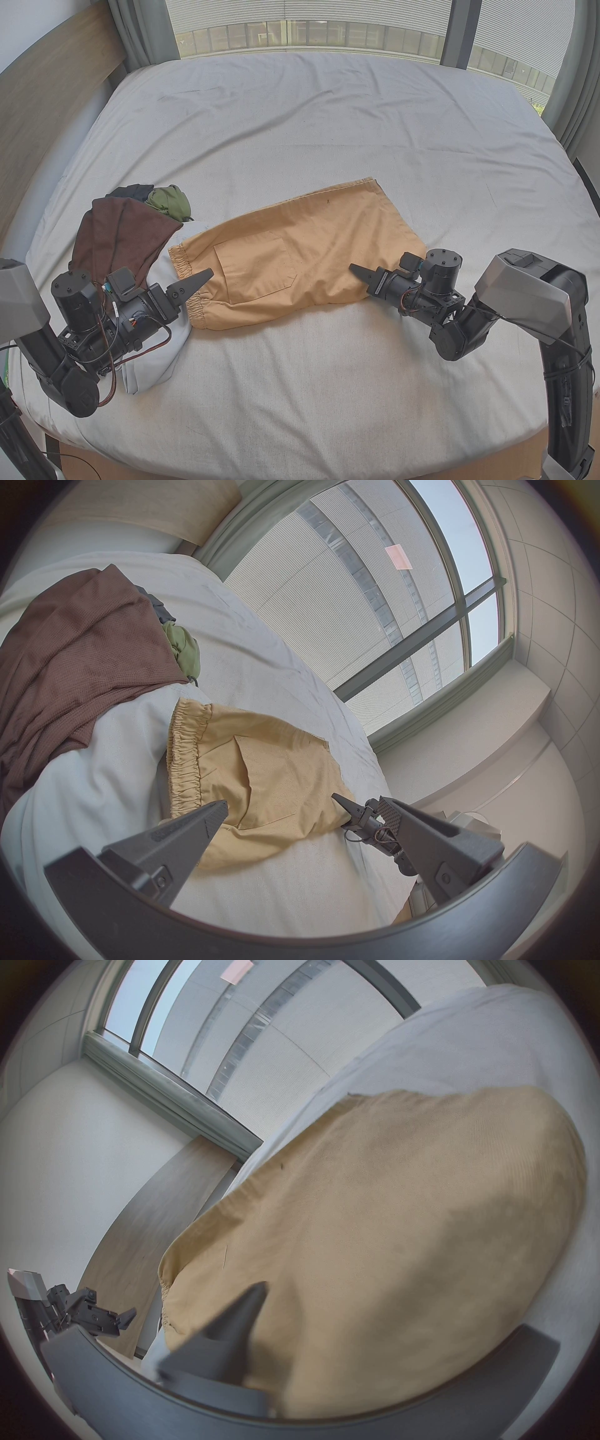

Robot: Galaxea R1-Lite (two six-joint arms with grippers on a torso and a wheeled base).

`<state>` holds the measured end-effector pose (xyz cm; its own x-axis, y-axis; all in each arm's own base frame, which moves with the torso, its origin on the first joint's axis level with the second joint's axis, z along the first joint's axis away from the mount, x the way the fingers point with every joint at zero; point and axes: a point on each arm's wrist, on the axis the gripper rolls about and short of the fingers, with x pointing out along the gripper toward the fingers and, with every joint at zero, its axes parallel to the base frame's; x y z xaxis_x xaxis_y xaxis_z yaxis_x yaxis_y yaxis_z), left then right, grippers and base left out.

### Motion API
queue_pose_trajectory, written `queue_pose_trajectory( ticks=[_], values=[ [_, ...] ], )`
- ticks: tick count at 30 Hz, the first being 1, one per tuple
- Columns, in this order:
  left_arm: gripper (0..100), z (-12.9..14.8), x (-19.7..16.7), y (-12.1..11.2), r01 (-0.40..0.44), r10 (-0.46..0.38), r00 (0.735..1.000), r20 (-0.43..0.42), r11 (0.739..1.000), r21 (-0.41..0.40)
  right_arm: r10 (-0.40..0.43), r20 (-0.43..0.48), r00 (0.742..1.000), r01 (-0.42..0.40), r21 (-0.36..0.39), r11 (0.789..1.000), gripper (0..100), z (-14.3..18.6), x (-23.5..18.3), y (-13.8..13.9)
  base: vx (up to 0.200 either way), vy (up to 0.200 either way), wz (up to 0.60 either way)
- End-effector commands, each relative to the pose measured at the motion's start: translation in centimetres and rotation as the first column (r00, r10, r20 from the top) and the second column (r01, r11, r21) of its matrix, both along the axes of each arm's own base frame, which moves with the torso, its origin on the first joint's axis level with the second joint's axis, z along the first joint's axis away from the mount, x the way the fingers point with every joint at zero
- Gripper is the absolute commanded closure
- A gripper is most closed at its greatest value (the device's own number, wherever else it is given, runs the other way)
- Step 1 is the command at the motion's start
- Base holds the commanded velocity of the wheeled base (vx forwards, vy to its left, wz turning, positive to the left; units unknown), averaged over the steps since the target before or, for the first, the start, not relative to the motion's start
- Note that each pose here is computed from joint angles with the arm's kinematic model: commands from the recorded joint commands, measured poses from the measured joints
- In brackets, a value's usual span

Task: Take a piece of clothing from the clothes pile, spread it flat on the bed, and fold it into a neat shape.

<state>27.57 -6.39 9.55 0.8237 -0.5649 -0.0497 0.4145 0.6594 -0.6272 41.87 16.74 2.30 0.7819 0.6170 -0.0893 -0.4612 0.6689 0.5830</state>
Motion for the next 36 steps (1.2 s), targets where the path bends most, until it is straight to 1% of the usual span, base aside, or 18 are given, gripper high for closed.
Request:
queue_pose_trajectory(
  ticks=[1, 4, 10, 14, 17, 20, 27, 36],
  values=[
    [0, -0.3, 0.1, 0.0, -0.001, 0.001, 1.000, -0.009, 1.000, 0.001, 0.009, 0.007, 1.000, -0.009, 0.008, 1.000, 100, 0.2, -0.4, 0.3, 0.000, 0.000, 0.00],
    [0, -0.2, 0.1, 0.0, -0.001, 0.001, 1.000, -0.007, 1.000, 0.001, 0.012, 0.015, 1.000, -0.013, 0.009, 1.000, 100, 0.6, -1.1, 0.3, 0.000, 0.000, 0.00],
    [0, -0.2, 0.2, 0.1, -0.004, 0.004, 1.000, -0.007, 1.000, 0.001, 0.023, 0.012, 1.000, -0.023, 0.005, 1.000, 100, 2.7, -3.3, -0.1, 0.000, 0.000, 0.00],
    [0, -0.4, 0.2, 0.1, -0.005, 0.005, 1.000, -0.012, 1.000, 0.002, 0.025, 0.012, 1.000, -0.025, -0.009, 1.000, 100, 4.2, -5.5, -1.0, 0.000, 0.000, 0.00],
    [0, -0.4, 0.3, 0.1, -0.009, 0.009, 1.000, -0.013, 1.000, 0.003, 0.025, 0.003, 1.000, -0.025, -0.034, 0.999, 100, 4.4, -6.7, -1.5, 0.000, 0.000, 0.00],
    [0, -0.8, 0.5, 0.1, -0.022, 0.022, 1.000, -0.022, 1.000, 0.005, 0.028, -0.025, 0.999, -0.030, -0.079, 0.996, 100, 4.3, -8.7, -2.4, 0.000, 0.000, 0.00],
    [0, -1.5, 0.8, 0.3, -0.033, 0.033, 0.998, -0.046, 0.999, 0.011, 0.021, -0.094, 0.995, -0.037, -0.165, 0.986, 100, 3.1, -11.9, -3.9, 0.000, 0.000, 0.00],
    [0, -1.7, 0.8, 0.3, -0.033, 0.033, 0.998, -0.054, 0.999, 0.012, -0.004, -0.170, 0.985, -0.035, -0.228, 0.973, 100, 0.8, -13.0, -4.6, 0.000, 0.000, 0.00]
  ],
)
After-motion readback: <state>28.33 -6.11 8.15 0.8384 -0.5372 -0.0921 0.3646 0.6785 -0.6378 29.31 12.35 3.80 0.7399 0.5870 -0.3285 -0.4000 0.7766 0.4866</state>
